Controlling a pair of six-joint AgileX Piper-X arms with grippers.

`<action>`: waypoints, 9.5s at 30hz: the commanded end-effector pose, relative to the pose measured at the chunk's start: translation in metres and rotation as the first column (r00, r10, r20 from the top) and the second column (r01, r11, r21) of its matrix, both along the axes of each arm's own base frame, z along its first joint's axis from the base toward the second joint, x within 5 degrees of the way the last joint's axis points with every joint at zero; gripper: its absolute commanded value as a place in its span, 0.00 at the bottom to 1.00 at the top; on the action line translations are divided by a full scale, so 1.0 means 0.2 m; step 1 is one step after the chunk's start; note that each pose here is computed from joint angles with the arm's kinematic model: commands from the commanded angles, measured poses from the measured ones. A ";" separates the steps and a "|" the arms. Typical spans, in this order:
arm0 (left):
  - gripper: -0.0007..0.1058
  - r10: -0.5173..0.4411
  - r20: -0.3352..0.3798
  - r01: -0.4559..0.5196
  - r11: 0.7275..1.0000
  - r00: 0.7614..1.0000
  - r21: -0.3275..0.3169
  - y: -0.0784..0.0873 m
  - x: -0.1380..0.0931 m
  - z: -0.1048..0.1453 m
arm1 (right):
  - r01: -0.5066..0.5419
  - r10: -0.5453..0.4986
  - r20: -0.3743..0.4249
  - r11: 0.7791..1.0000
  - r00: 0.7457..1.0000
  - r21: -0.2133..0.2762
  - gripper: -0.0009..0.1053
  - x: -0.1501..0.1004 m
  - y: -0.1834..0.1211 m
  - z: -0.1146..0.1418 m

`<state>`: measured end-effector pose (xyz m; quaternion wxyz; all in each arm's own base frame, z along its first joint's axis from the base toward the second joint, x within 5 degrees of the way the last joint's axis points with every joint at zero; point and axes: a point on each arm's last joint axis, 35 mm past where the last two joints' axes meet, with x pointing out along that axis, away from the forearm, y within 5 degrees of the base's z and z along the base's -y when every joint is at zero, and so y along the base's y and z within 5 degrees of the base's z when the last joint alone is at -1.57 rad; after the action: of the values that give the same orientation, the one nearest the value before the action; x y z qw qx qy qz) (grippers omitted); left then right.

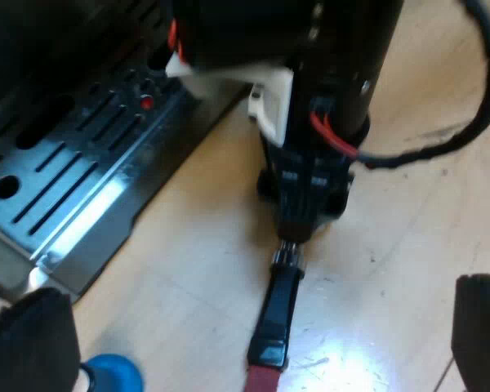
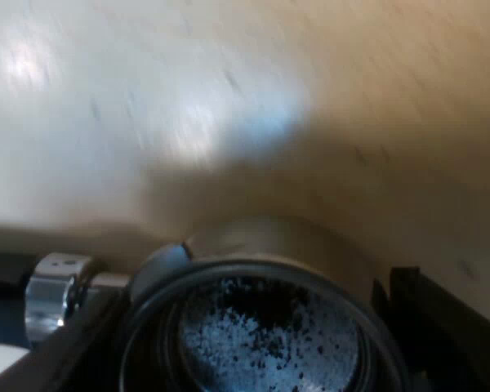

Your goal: Put the handle in the coffee machine

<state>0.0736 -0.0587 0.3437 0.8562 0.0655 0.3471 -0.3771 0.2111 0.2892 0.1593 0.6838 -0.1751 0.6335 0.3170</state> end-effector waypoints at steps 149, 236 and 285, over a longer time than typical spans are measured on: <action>0.54 -0.431 -0.031 0.432 0.897 0.902 0.096 -0.20 0.23 -0.48 | 0.026 -0.031 0.062 0.997 0.998 0.069 0.01 -0.16 -0.23 0.80; 0.01 -0.189 -0.004 0.189 0.975 0.982 0.115 0.20 0.27 -0.49 | 0.065 -0.221 0.880 0.975 0.420 0.213 0.99 -0.81 0.05 0.80; 0.01 -0.269 -0.105 0.269 0.963 0.957 -0.014 0.35 0.84 -0.59 | 0.053 -0.308 0.932 0.951 0.194 0.303 0.99 -0.60 0.23 0.26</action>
<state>0.2362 0.0119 0.2172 0.7722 0.1029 0.4088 -0.4754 0.0846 0.3357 0.2094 0.9726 -0.1891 0.0483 0.1265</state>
